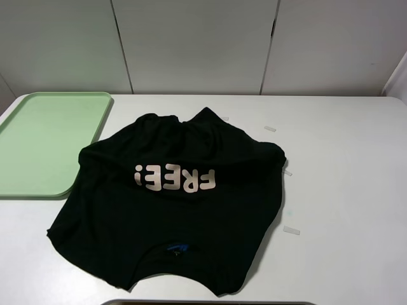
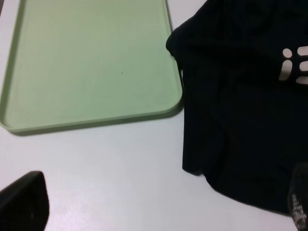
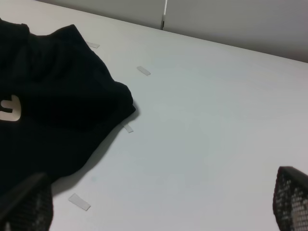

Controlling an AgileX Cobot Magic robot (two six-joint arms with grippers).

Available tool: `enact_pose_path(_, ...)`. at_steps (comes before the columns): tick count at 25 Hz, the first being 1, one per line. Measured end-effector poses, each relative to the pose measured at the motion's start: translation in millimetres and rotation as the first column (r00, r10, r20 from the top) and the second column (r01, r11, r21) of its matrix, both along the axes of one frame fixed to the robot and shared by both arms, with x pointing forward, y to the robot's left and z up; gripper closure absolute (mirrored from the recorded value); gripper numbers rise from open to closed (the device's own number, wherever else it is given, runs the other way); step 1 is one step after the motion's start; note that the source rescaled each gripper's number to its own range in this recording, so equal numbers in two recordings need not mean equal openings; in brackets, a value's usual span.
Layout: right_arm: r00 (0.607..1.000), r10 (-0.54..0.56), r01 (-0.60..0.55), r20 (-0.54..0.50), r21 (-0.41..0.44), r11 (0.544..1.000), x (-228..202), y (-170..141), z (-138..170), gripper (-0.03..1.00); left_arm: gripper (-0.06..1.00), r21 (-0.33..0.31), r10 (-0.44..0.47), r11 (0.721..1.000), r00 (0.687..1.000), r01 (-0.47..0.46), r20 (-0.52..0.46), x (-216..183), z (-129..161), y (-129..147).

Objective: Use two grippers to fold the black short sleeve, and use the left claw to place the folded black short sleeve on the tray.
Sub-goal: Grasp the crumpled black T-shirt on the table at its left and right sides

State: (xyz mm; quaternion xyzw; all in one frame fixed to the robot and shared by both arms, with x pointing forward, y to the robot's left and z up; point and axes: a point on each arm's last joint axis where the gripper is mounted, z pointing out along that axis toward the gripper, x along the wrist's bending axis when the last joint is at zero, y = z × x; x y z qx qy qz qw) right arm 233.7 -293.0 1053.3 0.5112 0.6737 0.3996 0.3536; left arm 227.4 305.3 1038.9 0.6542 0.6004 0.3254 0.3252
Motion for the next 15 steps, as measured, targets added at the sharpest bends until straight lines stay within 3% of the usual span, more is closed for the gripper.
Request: enact_pose_path(15, 1.000, 0.000, 0.000, 0.000, 0.000, 1.000, 0.0, 0.0, 0.0, -0.03, -0.06, 0.001, 0.001, 1.000, 1.000, -0.001, 0.001, 0.1, 0.1, 0.1)
